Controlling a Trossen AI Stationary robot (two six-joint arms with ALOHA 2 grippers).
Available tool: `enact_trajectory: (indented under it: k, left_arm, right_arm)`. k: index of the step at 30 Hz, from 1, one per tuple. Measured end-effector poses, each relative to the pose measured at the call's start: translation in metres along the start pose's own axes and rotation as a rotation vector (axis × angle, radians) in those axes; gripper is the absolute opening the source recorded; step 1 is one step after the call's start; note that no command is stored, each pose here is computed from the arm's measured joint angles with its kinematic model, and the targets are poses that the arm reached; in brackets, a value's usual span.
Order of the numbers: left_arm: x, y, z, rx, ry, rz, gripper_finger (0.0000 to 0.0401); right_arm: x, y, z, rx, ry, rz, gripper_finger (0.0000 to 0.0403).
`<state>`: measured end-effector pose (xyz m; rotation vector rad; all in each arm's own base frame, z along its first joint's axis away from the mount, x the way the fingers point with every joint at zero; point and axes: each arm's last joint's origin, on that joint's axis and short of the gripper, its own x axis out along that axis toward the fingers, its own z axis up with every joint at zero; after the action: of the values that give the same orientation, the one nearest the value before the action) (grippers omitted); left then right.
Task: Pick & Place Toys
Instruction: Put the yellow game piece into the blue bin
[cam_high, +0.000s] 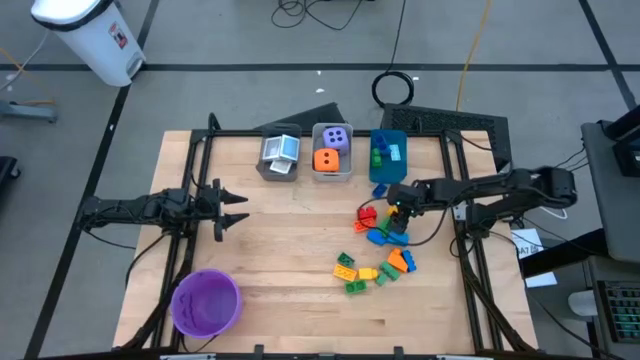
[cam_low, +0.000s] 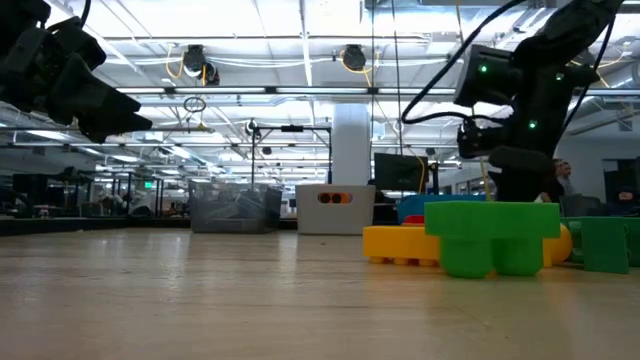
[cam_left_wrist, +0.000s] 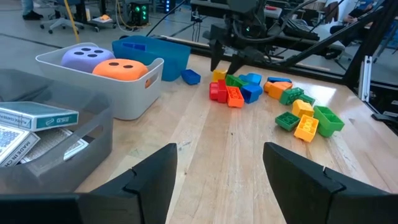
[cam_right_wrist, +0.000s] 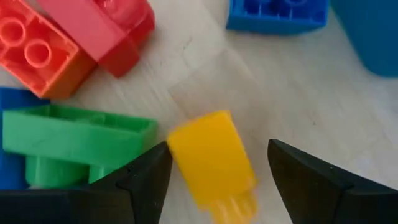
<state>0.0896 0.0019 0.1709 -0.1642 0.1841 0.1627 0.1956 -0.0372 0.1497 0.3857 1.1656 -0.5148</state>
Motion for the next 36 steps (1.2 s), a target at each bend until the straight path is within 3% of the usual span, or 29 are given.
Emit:
enact_trajectory:
  k: [5, 14, 20, 25, 36]
  left_arm:
    - [0.0, 0.0, 0.0, 0.0, 0.0, 0.0, 0.0246]
    - [0.0, 0.0, 0.0, 0.0, 0.0, 0.0, 0.0246]
    - [0.0, 0.0, 0.0, 0.0, 0.0, 0.0, 0.0246]
    - [0.0, 0.0, 0.0, 0.0, 0.0, 0.0, 0.0246]
    - [0.0, 0.0, 0.0, 0.0, 0.0, 0.0, 0.0246]
  right_arm:
    - [0.003, 0.0, 0.0, 0.002, 0.011, -0.005, 0.023]
    - [-0.006, 0.0, 0.001, 0.01, -0.029, 0.013, 0.013]
    - [-0.024, 0.0, 0.01, 0.035, -0.136, 0.037, 0.0132]
    - [-0.037, 0.001, 0.023, 0.057, -0.3, 0.066, 0.0157]
    - [-0.048, -0.02, 0.054, 0.113, -0.565, 0.068, 0.0132]
